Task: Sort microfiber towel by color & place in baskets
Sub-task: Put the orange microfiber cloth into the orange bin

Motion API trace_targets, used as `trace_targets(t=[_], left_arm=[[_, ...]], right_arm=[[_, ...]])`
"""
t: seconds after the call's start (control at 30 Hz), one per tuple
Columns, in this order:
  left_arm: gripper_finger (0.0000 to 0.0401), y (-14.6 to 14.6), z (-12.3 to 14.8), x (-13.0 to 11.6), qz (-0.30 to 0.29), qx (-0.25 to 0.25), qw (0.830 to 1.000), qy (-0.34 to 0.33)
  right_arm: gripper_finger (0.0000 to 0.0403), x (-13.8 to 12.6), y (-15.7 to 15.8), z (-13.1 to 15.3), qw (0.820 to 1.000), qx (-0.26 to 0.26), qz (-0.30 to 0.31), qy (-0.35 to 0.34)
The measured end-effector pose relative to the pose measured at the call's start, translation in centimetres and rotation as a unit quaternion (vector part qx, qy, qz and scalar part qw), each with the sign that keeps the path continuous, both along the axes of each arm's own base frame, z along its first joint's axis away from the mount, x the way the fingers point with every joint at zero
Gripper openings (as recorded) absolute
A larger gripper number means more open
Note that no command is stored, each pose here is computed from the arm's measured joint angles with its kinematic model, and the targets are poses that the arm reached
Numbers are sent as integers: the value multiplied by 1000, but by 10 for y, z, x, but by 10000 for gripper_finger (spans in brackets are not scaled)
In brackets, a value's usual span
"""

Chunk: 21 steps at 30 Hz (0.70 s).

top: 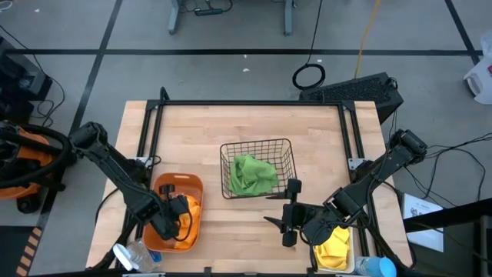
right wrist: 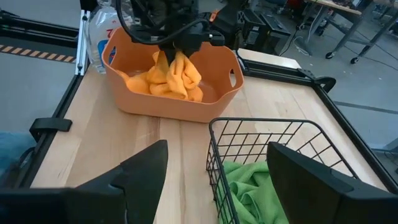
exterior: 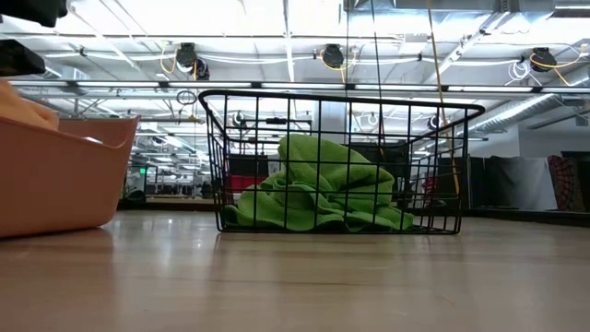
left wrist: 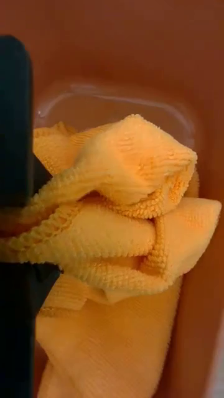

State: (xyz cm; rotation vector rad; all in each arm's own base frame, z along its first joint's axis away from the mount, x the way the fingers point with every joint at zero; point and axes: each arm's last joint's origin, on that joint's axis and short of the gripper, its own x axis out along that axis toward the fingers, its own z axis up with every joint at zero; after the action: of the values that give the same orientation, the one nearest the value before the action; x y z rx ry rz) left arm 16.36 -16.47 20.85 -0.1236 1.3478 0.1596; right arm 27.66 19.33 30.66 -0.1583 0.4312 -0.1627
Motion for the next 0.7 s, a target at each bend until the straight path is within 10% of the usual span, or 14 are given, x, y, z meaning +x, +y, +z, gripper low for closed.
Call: trace_targets(t=[0.37, 0.7], left_arm=[[179, -1, 6, 0, 2, -29, 1000, 4], [200, -13, 32, 7, 38, -101, 994, 1]], right_arm=[[265, 0, 0, -1, 1000, -4, 2, 4], [265, 0, 0, -1, 1000, -6, 3, 5]])
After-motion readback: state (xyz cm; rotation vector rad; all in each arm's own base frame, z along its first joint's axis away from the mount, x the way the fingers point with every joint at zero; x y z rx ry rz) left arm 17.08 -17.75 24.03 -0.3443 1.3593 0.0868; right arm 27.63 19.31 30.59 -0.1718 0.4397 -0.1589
